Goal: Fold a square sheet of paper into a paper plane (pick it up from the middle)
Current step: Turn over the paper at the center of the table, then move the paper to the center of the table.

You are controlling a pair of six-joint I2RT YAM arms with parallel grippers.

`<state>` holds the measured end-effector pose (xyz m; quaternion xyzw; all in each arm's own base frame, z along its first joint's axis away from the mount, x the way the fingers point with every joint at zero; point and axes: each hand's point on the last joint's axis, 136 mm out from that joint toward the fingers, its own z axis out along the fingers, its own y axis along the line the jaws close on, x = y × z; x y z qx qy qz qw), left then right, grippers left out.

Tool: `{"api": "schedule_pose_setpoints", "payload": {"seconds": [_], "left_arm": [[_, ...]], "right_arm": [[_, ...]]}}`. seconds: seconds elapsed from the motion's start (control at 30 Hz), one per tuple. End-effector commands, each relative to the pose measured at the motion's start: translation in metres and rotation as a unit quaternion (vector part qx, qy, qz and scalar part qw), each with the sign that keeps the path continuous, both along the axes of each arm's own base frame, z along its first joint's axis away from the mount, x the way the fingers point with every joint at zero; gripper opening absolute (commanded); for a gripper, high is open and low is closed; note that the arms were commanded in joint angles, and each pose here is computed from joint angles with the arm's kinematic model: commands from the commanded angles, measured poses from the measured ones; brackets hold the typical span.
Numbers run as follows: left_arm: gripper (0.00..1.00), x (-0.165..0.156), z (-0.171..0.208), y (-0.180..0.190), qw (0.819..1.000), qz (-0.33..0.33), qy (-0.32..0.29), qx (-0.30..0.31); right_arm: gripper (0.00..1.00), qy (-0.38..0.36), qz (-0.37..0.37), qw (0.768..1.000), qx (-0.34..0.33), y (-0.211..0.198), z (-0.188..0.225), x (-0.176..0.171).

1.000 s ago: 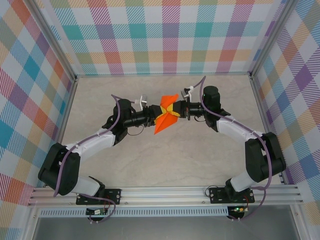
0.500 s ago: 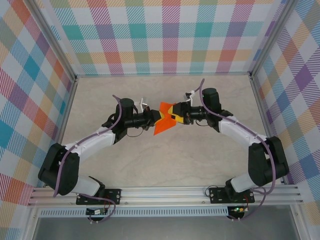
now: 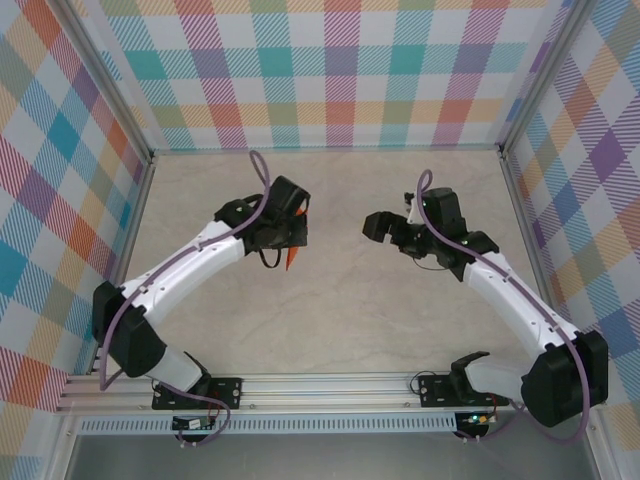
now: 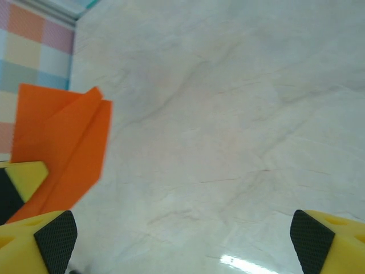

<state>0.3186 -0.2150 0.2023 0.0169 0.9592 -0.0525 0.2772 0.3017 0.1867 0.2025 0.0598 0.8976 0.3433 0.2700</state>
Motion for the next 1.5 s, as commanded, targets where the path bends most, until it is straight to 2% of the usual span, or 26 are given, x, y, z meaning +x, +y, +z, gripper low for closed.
{"api": "schedule_pose_setpoints", "payload": {"seconds": [0.0,0.1,0.27,0.4,0.53,0.73,0.83,0.97,1.07,1.17,1.47], "left_arm": [[0.02,0.000,-0.007,0.065,0.970,0.030,-0.008,0.243],[0.02,0.011,-0.018,0.062,0.959,0.044,-0.019,0.281],[0.05,0.024,-0.050,0.044,0.944,0.050,-0.021,0.324],[0.06,0.032,-0.078,0.032,0.925,0.052,-0.027,0.376],[0.06,0.037,-0.100,0.019,0.919,0.051,-0.027,0.389],[0.20,0.028,-0.139,-0.011,0.950,0.034,0.029,0.309],[0.41,0.020,-0.138,-0.022,0.970,0.021,0.064,0.236],[0.66,0.013,-0.112,-0.038,0.994,0.001,0.094,0.061],[0.76,0.016,-0.085,-0.031,0.995,0.010,0.093,-0.035],[0.80,0.021,-0.073,-0.011,0.992,0.032,0.093,-0.078],[0.95,0.029,-0.084,0.082,0.978,0.159,0.087,-0.106]], "right_arm": [[0.99,0.011,-0.054,0.997,-0.059,-0.028,-0.019,-0.005],[1.00,0.015,-0.087,0.993,-0.078,-0.042,-0.025,-0.006],[1.00,0.020,-0.103,0.991,-0.087,-0.048,-0.030,-0.009],[1.00,0.027,-0.111,0.990,-0.087,-0.051,-0.034,-0.010],[1.00,0.031,-0.120,0.988,-0.090,-0.054,-0.040,-0.011],[1.00,0.047,-0.133,0.985,-0.102,-0.060,-0.050,-0.015],[1.00,0.054,-0.139,0.983,-0.110,-0.064,-0.052,-0.018],[1.00,0.063,-0.126,0.985,-0.098,-0.056,-0.056,-0.018],[0.96,0.083,-0.106,0.988,-0.080,-0.039,-0.062,-0.013],[0.95,0.096,-0.076,0.990,-0.073,-0.012,-0.068,-0.011],[0.92,0.116,0.071,0.990,-0.048,0.137,-0.084,-0.021]]}}
